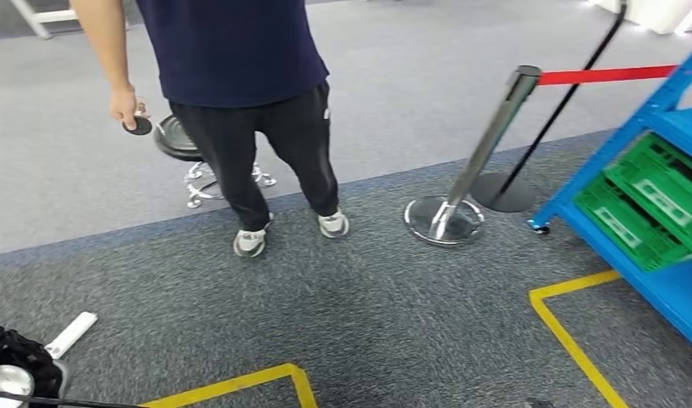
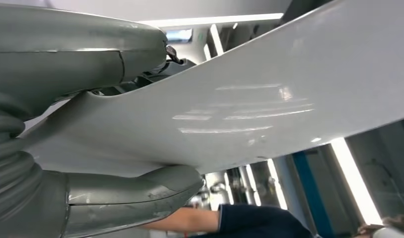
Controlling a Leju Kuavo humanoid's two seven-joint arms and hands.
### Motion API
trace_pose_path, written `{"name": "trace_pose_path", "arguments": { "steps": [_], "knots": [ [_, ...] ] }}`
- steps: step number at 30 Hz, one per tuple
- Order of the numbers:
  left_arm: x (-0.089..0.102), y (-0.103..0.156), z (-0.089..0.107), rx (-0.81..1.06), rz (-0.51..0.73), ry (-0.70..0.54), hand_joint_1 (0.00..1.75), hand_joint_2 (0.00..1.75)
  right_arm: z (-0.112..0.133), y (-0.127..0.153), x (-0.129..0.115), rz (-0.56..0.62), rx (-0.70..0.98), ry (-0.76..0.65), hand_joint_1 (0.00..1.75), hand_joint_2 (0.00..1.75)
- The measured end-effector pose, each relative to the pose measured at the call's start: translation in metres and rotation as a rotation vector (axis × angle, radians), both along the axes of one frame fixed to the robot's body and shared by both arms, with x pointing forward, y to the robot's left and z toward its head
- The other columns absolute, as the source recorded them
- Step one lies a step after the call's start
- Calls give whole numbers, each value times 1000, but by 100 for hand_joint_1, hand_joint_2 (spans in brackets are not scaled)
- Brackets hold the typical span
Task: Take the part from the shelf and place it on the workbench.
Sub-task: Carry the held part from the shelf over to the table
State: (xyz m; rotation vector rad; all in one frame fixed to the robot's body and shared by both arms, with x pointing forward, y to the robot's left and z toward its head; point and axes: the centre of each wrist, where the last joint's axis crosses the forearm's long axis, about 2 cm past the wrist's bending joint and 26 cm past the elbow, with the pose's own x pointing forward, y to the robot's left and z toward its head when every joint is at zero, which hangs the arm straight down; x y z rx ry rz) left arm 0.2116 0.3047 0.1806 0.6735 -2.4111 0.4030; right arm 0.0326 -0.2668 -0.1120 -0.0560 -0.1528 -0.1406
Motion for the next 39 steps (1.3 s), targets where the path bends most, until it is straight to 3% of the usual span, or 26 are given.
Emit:
{"name": "trace_pose_path", "arguments": {
  "steps": [7,18,25,33,39],
  "knots": [
    [-2,9,1,-42,27,-10,175,175,0,3,2,19,25,15,0,175],
    [-14,24,-2,92,130,20,175,175,1,-1,7,50,9,-32,0,175],
    [-11,23,2,156,189,0,175,175,1,-4,10,-75,-44,-53,0,175],
    [-14,13,0,208,190,11,175,175,0,-15,1,-58,-113,-2,0,175],
    [-15,11,5,199,187,-10,175,175,0,-23,0,-91,-137,-61,0,175]
  ]
}}
